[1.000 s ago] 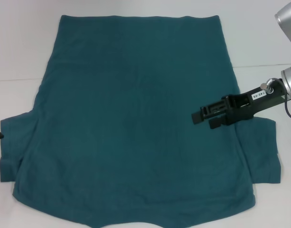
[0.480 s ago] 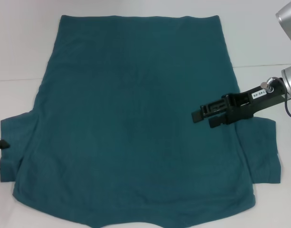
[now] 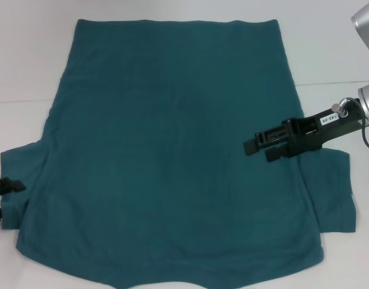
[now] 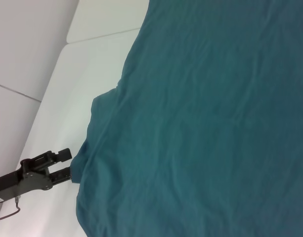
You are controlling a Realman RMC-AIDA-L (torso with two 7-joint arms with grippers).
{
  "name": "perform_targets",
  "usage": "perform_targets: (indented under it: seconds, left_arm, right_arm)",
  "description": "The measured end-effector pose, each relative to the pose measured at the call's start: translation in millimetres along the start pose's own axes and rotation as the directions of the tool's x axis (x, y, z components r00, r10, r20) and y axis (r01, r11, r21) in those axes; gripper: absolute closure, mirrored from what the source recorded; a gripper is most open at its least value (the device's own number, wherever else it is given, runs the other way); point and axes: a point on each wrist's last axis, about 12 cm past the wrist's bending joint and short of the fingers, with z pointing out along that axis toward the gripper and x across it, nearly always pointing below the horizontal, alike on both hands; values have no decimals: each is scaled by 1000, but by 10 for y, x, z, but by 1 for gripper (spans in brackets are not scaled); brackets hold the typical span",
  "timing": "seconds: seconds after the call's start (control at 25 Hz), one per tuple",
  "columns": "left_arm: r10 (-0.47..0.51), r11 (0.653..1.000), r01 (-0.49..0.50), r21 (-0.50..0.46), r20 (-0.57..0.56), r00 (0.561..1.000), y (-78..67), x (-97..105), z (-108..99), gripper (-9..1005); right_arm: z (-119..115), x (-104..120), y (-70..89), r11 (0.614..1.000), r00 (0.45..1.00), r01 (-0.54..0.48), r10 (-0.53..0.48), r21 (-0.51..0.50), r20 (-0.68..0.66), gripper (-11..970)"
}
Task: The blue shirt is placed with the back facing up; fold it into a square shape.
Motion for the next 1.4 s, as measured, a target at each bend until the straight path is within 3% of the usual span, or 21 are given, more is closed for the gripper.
perform_targets:
  seconds: [0.16,0.8,1.0,1.4]
  left_arm:
    - [37,999,-37,6,-16,999,-76,-25,38,212]
    - [75,997,-76,-5,-40,996,-131,-39,66,885]
    - [112,994,-112,-7,-53,992,-176,-94,18,935]
    - [201,972,-209,-105,-81,976,-301,-358,-178,995]
  right_arm:
    - [-8,-6,5,1000,1000,2,-2,-1,2,107]
    - [-20,-11,9,1000,1000,5,-5,-4,3,107]
    - [-18,-9,10,1000,1000,6,-6,-5,2,107]
    - [-13,5,-1,1000,1000,3,-3,-6,0,108]
